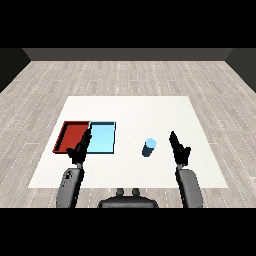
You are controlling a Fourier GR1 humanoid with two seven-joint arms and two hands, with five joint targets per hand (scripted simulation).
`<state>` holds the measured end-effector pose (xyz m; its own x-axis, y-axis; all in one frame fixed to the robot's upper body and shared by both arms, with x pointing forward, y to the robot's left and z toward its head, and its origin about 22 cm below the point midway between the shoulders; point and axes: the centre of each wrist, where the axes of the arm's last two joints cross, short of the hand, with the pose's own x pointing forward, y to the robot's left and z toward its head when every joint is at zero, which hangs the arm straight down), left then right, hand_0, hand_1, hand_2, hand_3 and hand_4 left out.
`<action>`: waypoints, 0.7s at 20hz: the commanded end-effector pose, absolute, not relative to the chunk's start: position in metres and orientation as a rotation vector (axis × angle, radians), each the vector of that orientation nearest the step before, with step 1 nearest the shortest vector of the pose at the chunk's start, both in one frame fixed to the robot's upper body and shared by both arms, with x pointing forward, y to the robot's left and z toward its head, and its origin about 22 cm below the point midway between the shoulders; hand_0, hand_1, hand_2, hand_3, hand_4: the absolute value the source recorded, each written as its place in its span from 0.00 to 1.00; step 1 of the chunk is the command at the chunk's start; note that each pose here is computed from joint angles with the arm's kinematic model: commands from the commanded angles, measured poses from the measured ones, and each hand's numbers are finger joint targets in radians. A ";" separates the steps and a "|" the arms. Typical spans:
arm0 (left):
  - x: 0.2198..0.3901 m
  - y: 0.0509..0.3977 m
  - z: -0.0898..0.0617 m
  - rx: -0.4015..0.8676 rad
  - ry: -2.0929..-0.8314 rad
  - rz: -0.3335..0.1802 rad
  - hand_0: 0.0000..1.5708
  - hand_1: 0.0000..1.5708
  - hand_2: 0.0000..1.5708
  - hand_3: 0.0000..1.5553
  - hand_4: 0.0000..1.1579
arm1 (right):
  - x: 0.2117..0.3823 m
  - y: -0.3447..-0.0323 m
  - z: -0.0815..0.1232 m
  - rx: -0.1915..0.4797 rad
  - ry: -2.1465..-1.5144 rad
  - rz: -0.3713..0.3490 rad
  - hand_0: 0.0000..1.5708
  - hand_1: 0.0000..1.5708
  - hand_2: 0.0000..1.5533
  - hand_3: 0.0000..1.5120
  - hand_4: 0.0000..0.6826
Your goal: Pick the blue can and put it in the blue box
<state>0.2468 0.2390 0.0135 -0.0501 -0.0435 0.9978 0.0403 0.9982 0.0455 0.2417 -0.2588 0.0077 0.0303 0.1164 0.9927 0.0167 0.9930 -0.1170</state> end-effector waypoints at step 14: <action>0.242 0.260 -0.010 0.011 -1.921 0.043 0.00 0.00 0.00 0.00 0.00 | 0.220 -0.193 -0.007 0.191 -1.825 0.070 0.00 0.00 0.00 0.00 0.00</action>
